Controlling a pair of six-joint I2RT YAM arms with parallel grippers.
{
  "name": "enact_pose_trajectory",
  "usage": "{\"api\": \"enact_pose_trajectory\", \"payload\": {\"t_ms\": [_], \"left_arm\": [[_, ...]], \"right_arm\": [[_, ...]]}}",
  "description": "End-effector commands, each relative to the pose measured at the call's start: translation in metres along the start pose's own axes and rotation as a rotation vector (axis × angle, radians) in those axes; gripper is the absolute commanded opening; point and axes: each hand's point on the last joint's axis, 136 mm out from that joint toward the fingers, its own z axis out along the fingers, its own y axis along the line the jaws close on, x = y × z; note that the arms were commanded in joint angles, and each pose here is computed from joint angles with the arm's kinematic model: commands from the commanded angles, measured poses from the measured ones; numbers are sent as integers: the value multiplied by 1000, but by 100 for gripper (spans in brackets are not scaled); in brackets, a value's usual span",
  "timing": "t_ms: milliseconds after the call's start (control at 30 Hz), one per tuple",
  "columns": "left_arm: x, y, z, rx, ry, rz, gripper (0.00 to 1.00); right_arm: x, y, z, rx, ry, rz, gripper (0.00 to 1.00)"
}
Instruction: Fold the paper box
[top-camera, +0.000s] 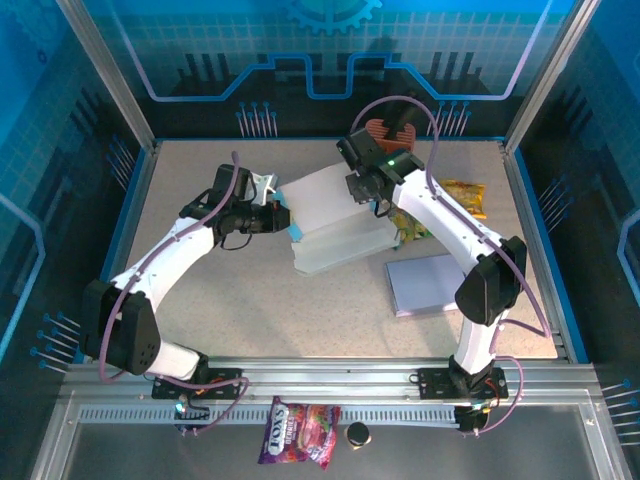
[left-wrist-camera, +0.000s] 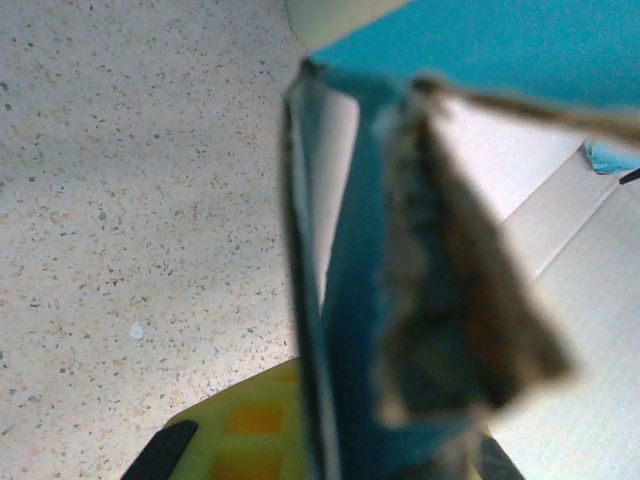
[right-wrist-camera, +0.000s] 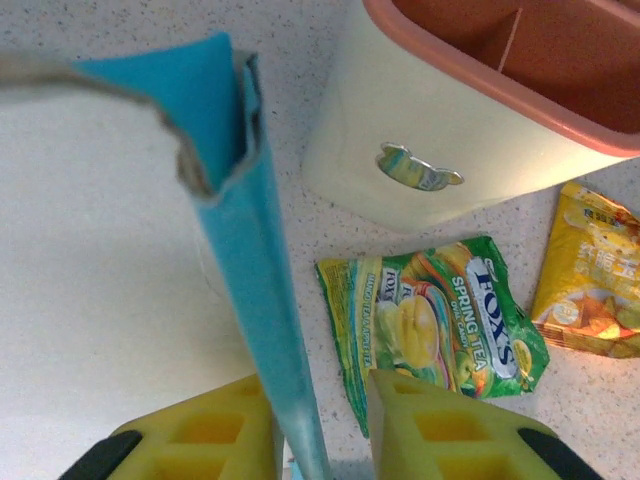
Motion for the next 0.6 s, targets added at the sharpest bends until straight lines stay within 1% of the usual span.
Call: {"api": "enact_pose_trajectory", "payload": {"t_ms": [0,167,233,300,400,467,533,567], "left_arm": [[-11,-18,-7,54,-31,24,0],[-11,-17,-6,49,-27,21,0],[-11,-15,-6,42,-26,20,0],[-11,-12,-5,21,-27,13,0],[-11,0,-5,-42,-27,-16,0],[-7,12,-3,-103,-22,-52,0],[-1,24,-1,-161,-14,-88,5],[3,28,1,-175,-9,-98,6]], "right_arm": [[-7,-1,-9,-34,-36,10,27],[-15,-6,-8,12,-55,7,13],[-16,-9,-8,69,-60,-7,0],[-17,-11,-10,123,-62,-26,0],[-11,-3,-14,154,-68,-49,0],[-1,4,-15,165,-57,-50,0],[10,11,-14,166,-48,-43,0],[16,16,-14,166,-45,-39,0]]}}
